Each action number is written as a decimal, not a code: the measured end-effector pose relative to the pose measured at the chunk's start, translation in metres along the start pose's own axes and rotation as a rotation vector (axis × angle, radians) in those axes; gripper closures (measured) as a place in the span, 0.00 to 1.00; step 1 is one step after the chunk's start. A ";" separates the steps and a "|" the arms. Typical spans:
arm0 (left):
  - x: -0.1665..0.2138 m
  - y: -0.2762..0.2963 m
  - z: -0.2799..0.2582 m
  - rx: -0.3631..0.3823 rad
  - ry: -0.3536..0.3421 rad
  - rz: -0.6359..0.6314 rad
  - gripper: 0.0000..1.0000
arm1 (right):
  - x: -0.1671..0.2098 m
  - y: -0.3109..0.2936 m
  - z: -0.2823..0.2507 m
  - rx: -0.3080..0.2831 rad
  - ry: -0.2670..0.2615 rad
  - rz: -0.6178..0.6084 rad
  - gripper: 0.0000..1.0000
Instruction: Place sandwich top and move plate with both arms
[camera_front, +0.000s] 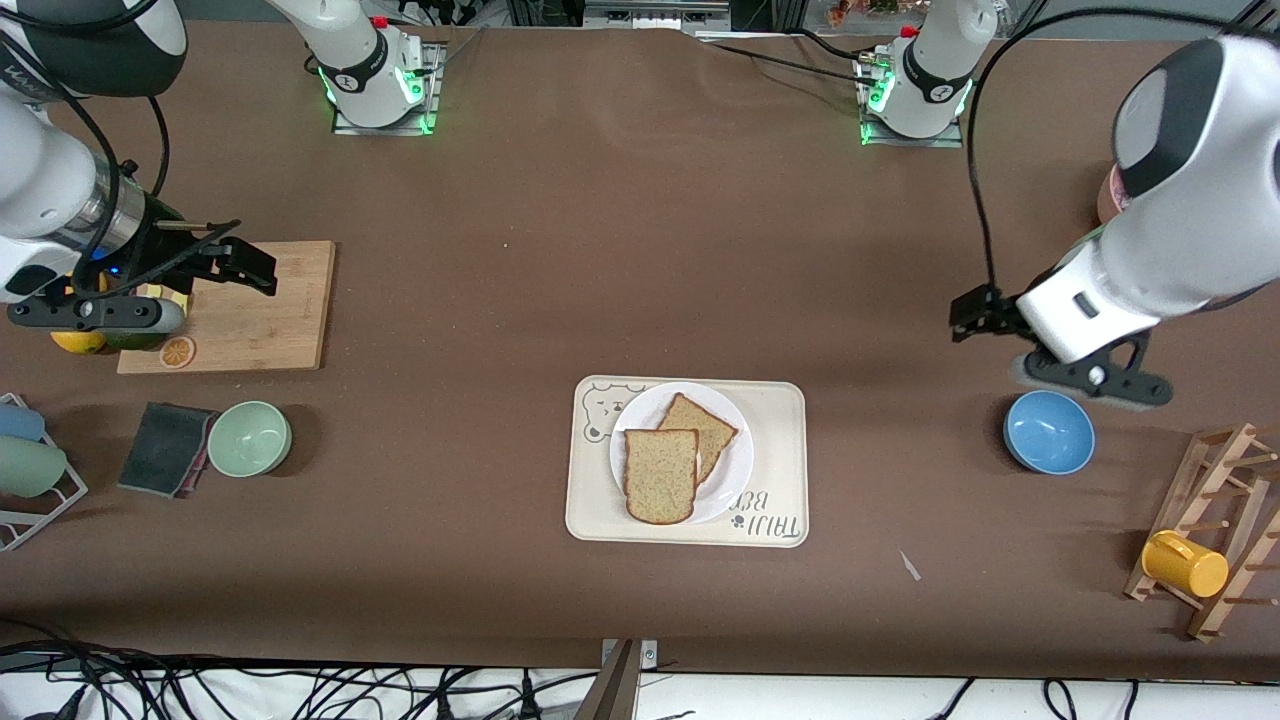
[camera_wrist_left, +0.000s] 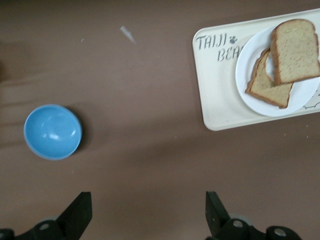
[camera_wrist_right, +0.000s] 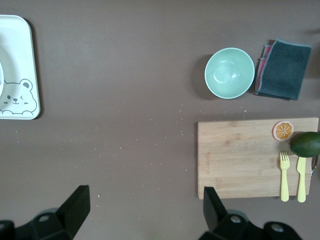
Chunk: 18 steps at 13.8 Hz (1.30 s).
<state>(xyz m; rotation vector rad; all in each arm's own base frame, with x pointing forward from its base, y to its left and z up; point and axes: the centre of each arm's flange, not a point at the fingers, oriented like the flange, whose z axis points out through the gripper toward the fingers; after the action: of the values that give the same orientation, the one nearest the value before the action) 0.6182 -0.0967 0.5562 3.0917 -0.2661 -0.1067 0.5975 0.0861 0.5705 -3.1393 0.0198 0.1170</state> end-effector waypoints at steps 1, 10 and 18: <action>-0.016 -0.010 -0.006 0.002 0.005 -0.017 0.00 | 0.000 0.002 0.000 0.000 -0.001 0.004 0.00; -0.078 -0.022 -0.018 0.077 0.105 -0.071 0.00 | 0.003 0.029 -0.001 0.000 0.001 0.052 0.00; -0.085 -0.028 -0.021 0.053 0.061 -0.101 0.00 | 0.002 0.026 0.000 -0.001 -0.007 0.047 0.00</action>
<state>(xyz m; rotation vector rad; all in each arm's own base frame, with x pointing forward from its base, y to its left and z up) 0.5408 -0.0541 0.5817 3.1543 -0.1131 -0.0076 0.5996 0.0598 0.5702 -3.1398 0.0942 0.1283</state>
